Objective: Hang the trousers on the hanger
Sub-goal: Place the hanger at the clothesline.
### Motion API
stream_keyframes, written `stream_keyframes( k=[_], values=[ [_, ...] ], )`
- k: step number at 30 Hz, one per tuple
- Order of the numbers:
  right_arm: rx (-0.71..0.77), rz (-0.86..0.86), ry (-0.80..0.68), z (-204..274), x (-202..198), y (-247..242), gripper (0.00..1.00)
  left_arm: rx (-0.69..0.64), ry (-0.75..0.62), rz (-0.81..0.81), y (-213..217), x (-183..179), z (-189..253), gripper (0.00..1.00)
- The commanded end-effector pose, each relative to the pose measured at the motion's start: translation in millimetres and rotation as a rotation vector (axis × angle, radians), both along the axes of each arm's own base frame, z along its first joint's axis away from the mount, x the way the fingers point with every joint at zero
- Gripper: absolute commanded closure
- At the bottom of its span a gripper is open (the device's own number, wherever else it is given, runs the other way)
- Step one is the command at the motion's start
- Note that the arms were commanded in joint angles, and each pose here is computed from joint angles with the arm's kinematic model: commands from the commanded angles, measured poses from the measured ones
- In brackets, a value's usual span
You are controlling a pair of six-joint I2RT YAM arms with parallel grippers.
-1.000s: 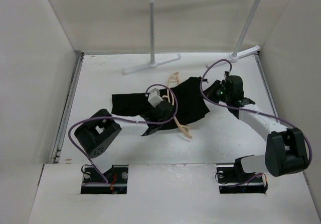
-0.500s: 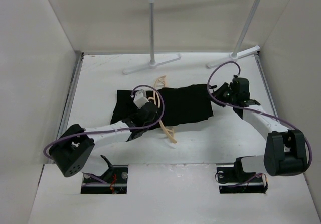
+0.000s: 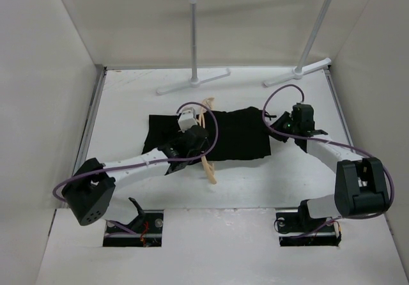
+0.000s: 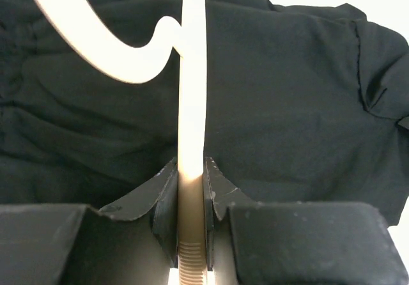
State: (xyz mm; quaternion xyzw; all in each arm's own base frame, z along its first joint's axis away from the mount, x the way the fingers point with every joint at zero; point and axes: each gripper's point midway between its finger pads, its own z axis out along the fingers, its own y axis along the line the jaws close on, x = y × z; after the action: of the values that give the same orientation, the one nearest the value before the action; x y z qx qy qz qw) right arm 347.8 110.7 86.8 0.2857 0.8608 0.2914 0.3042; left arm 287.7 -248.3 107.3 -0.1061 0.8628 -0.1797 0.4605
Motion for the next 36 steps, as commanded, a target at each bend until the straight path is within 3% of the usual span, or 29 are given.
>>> stream_keyframes(
  k=[1, 5, 9, 17, 23, 30, 36],
  values=[
    [-0.021, -0.021, -0.06, 9.8, 10.0, -1.7, 0.81, 0.005, -0.117, -0.012, -10.3, 11.6, 62.2, 0.99],
    [-0.017, 0.005, -0.107, 34.4, 0.5, 6.0, 0.48, 0.023, -0.177, -0.058, -26.3, 8.0, 107.9, 1.0],
    [-0.013, 0.062, -0.251, 91.2, -21.2, 16.9, 0.31, -0.006, -0.215, -0.093, -35.4, 2.6, 156.9, 1.0],
    [0.064, 0.311, -0.591, 222.7, -109.4, 65.1, 0.31, -0.104, -0.282, -0.165, -51.8, -0.6, 253.4, 1.0],
    [0.182, 0.512, -0.749, 301.4, -164.0, 108.1, 0.3, -0.134, -0.35, -0.25, -80.8, -2.1, 317.3, 1.0],
    [0.185, 0.596, -0.828, 333.5, -165.4, 145.8, 0.29, -0.139, -0.36, -0.29, -108.9, 3.5, 322.1, 1.0],
    [0.125, 0.6, -0.8, 318.4, -142.7, 163.4, 0.29, -0.149, -0.368, -0.309, -120.4, -0.2, 324.0, 1.0]
  ],
)
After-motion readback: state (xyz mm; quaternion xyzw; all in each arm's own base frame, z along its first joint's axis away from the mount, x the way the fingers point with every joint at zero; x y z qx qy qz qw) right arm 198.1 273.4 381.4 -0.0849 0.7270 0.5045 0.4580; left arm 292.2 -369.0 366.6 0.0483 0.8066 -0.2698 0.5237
